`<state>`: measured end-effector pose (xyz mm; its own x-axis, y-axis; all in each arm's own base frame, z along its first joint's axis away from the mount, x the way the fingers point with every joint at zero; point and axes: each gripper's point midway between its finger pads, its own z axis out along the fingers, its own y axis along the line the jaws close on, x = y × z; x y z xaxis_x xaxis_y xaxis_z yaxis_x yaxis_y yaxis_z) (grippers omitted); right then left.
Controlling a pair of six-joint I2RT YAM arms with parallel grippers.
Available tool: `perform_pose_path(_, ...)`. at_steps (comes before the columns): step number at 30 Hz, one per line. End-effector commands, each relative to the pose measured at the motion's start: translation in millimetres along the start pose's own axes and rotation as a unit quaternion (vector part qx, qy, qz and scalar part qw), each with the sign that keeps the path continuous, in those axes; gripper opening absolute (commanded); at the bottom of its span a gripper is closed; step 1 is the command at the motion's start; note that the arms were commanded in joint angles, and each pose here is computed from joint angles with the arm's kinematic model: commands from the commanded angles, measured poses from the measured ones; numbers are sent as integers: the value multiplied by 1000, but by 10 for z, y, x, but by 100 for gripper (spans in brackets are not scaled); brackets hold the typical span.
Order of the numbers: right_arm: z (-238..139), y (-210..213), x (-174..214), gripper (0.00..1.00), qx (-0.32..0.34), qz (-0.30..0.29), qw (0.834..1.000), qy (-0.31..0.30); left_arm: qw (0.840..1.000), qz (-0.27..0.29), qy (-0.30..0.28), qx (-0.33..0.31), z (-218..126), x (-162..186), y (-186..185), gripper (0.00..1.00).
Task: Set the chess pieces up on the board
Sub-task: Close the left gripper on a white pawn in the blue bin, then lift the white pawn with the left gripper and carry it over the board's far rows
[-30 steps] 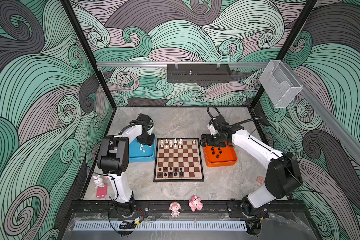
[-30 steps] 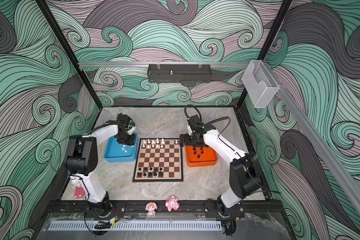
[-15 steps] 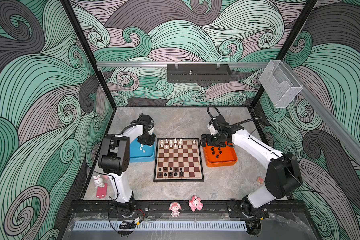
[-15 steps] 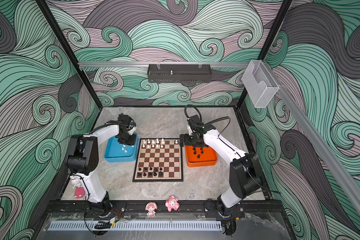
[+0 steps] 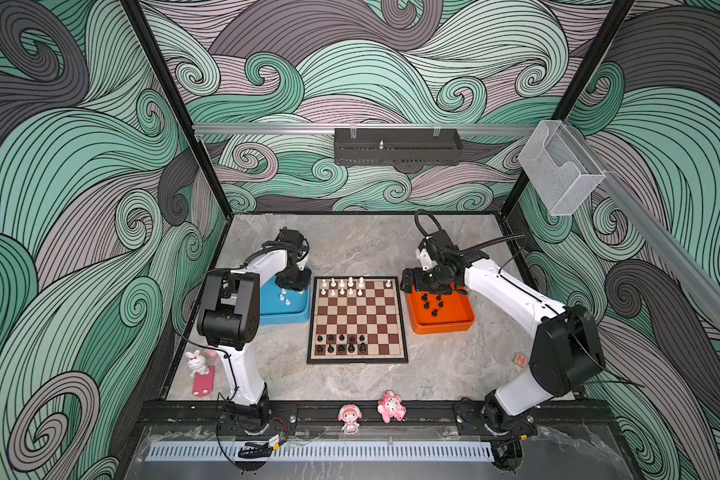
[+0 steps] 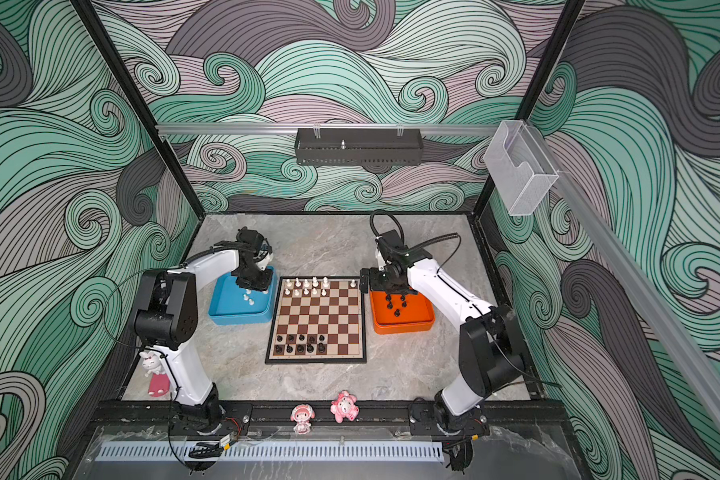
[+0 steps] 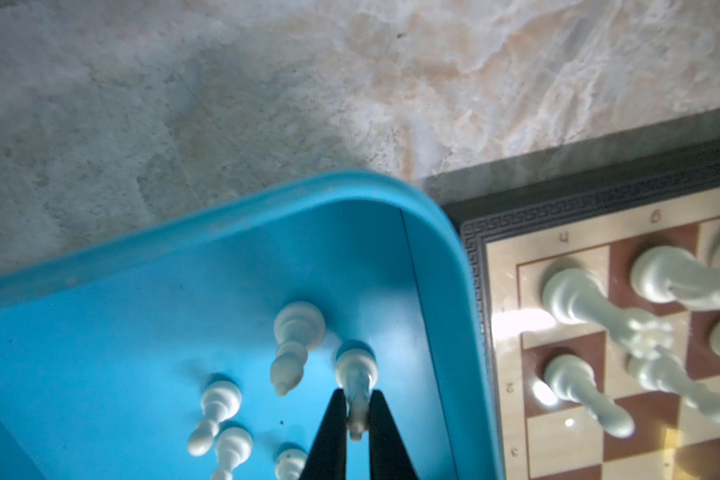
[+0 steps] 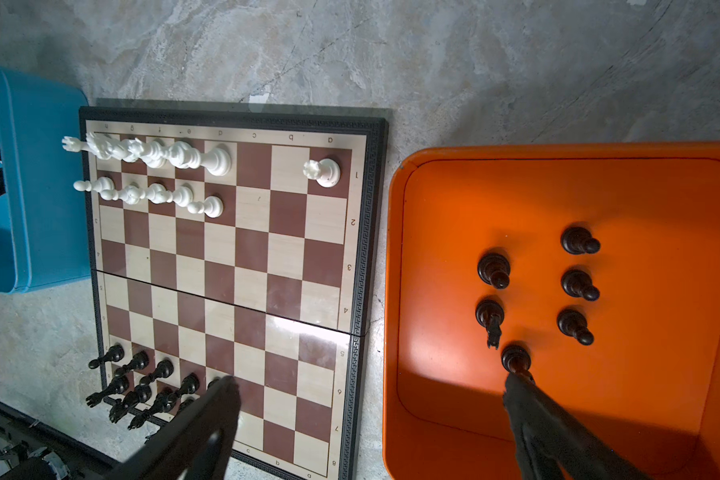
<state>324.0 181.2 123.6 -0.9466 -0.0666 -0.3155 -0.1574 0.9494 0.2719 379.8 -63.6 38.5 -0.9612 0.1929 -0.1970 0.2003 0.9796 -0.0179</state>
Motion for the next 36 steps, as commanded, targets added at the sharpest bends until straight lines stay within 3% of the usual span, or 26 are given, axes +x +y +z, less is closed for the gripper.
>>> perform_pose_path(1,27,-38,20,99,2,2,1000,6,1000,0,0,-9,-26,-56,5,10)
perform_pose_path(13,-82,-2,-24,99,-4,-1,1000,-11,999,-12,7,-33,-300,18,23,4)
perform_pose_path(24,-186,-26,-61,99,-7,-1,1000,-23,997,-6,-7,-74,-881,43,-6,3)
perform_pose_path(28,-241,-93,-104,99,-7,6,1000,-29,998,5,-26,-64,-1134,-71,-220,3)
perform_pose_path(36,-353,-266,-165,99,-4,29,999,-42,997,32,-59,-41,-1404,-456,-1036,3)
